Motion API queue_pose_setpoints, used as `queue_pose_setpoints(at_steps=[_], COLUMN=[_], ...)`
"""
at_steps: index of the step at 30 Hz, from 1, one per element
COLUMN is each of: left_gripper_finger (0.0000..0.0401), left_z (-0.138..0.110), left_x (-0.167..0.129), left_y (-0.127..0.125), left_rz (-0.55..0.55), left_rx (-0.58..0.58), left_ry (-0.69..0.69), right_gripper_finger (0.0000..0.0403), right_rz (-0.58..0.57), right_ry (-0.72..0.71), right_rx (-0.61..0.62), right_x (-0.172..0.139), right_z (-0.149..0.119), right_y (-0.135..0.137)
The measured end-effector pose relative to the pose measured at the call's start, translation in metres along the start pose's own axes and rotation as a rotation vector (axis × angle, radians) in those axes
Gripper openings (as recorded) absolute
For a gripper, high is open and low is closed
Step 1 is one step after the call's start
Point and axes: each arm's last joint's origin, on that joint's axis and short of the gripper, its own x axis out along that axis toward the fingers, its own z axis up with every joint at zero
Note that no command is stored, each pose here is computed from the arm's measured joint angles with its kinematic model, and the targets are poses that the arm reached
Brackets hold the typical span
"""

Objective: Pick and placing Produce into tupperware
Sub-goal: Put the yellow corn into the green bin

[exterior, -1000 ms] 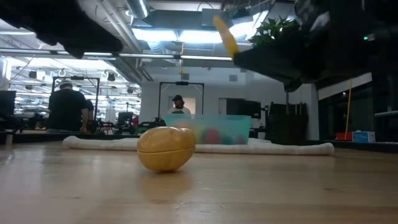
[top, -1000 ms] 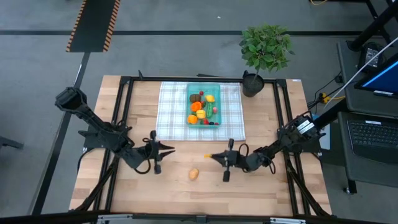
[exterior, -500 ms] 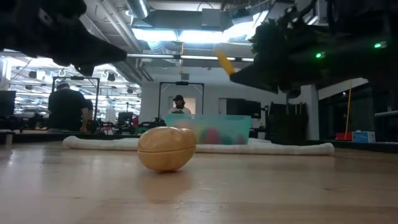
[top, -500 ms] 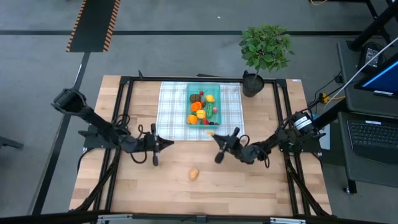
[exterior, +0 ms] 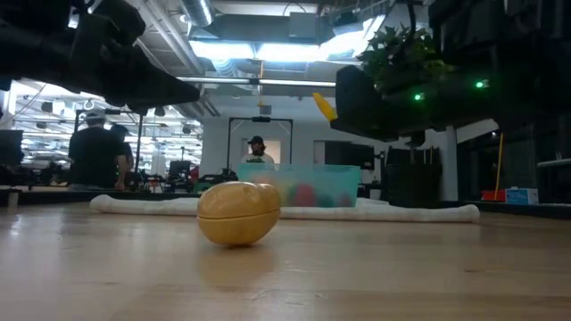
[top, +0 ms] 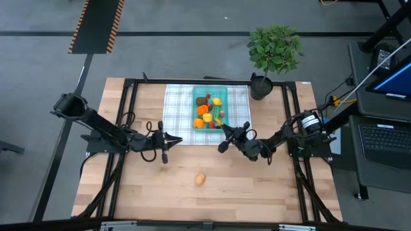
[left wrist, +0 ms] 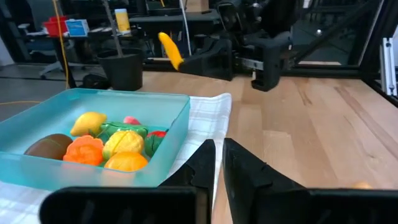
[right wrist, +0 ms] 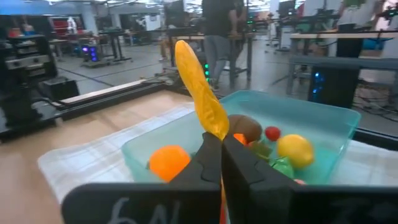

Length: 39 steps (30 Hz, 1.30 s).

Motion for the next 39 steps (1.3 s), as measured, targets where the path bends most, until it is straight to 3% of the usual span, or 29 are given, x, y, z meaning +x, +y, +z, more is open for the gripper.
queue_pose_setpoints(at_steps=[9,20,25,31,36,39], left_gripper_finger=[0.0005,0.0018,0.0024,0.0023,0.0009,0.0002], left_z=[0.0,-0.007,-0.009,-0.01,-0.01,-0.01], left_x=[0.005,0.006,0.006,0.006,0.005,0.006], left_y=[0.008,0.011,0.011,0.011,0.011,0.011], left_rz=[0.011,0.026,0.027,0.027,0.027,0.027], left_rx=[0.036,0.066,0.075,0.08,0.08,0.08], left_ry=[0.007,0.077,0.09,0.099,0.099,0.099], right_gripper_finger=[0.0,0.0,0.0,0.0,0.0,0.0], right_rz=[-0.002,0.071,0.107,0.233,0.253,0.341], right_ry=[0.018,0.207,0.413,0.746,0.875,0.924], right_rx=[-0.122,-0.126,-0.186,-0.231,-0.345,-0.406], right_x=[0.033,0.072,0.086,0.106,0.11,0.111], right_z=[0.011,0.028,0.049,0.066,0.081,0.091], right_y=[0.012,0.012,0.006,-0.004,-0.008,-0.006])
